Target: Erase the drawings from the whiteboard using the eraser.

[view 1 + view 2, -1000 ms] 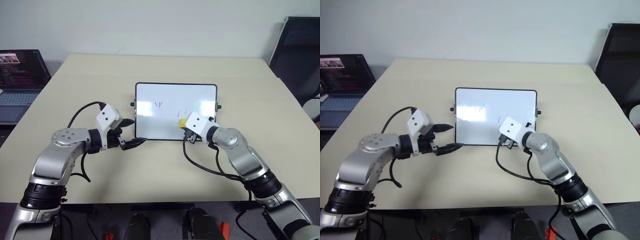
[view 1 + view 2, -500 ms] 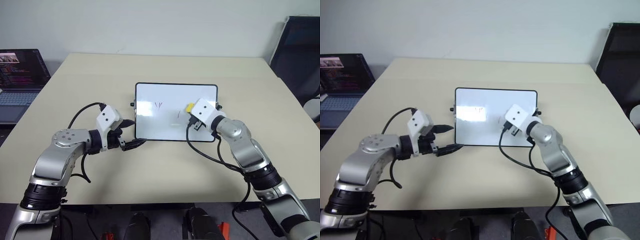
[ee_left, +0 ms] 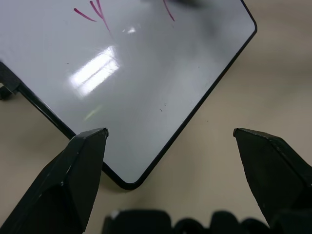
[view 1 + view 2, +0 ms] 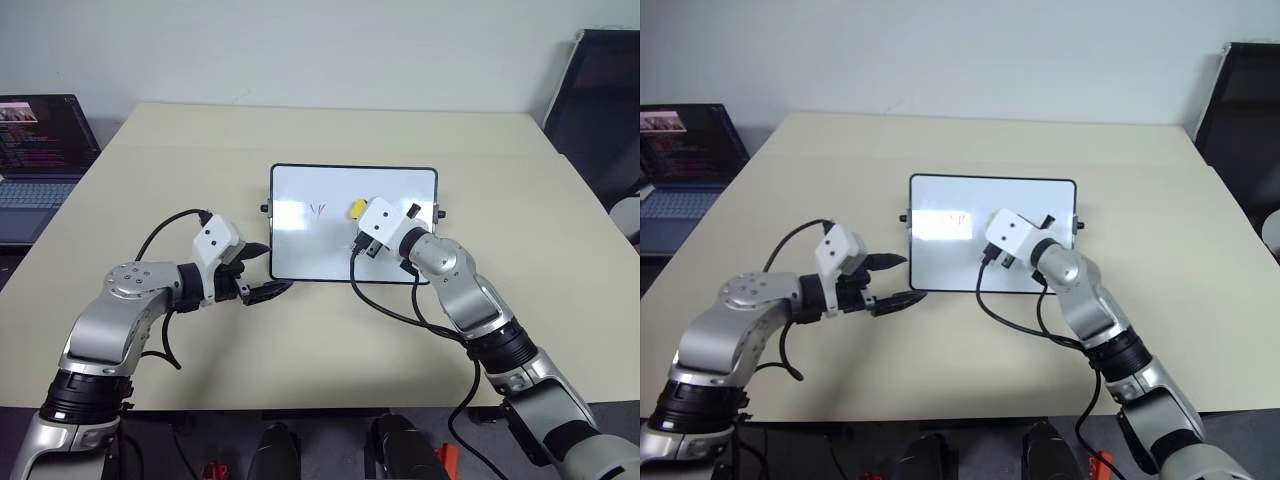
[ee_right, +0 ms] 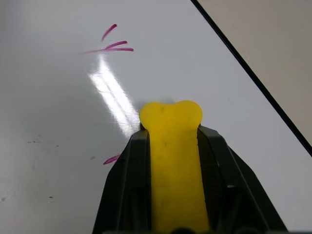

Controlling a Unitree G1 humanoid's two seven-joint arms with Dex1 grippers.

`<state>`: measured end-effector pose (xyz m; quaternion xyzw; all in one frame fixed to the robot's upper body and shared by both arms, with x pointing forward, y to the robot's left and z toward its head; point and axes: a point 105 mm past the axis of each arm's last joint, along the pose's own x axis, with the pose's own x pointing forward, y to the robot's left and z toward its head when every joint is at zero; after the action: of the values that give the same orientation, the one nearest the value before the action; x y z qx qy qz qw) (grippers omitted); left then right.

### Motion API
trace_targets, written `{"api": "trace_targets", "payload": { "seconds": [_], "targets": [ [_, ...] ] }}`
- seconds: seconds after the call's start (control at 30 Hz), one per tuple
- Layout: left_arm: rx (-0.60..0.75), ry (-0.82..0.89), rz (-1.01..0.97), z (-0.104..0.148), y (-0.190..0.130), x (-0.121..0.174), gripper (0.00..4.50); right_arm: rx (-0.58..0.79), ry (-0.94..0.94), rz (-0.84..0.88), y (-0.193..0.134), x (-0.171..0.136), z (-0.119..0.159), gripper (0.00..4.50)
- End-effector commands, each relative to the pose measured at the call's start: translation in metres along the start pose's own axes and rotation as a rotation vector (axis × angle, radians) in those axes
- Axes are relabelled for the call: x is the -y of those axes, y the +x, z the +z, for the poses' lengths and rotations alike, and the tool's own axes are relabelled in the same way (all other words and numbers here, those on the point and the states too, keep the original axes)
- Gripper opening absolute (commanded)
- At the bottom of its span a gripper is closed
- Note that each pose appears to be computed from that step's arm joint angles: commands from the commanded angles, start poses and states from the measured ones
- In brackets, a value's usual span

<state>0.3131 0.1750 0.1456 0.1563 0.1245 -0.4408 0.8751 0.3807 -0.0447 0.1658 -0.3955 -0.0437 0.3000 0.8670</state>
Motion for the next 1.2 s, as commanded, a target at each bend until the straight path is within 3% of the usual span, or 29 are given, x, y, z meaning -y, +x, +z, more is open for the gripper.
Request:
{"api": "trace_targets", "payload": {
  "seconds": [0.03,0.2,0.37,0.47,0.6,0.87,1.03,1.2],
  "targets": [
    [0.029,0.040,-0.001,0.012,-0.003,0.003,4.50,-0.112,0.046,0.132,-0.007,-0.026,-0.027,0.96],
    [0.028,0.036,-0.001,0.011,-0.003,0.004,4.50,-0.115,0.064,0.134,-0.012,-0.024,-0.026,0.96],
    [0.029,0.034,-0.008,0.012,-0.002,0.005,4.50,-0.058,0.010,-0.093,-0.005,0.014,-0.012,0.96],
    [0.029,0.034,-0.010,0.012,-0.001,0.005,4.50,-0.030,0.008,-0.126,-0.003,0.021,-0.005,0.96],
    [0.028,0.035,-0.010,0.012,-0.002,0.005,4.50,-0.032,0.015,-0.074,-0.001,0.011,-0.007,0.96],
    [0.029,0.036,0.003,0.013,-0.004,0.002,4.50,-0.131,0.027,0.232,-0.014,-0.040,-0.027,0.96],
    [0.046,0.032,0.028,0.015,-0.004,-0.001,4.50,-0.052,0.047,0.112,-0.009,-0.017,-0.006,0.96],
    [0.052,0.009,0.068,0.014,-0.009,-0.006,4.50,0.085,0.299,0.057,-0.018,0.004,0.018,0.96]
  ]
}}
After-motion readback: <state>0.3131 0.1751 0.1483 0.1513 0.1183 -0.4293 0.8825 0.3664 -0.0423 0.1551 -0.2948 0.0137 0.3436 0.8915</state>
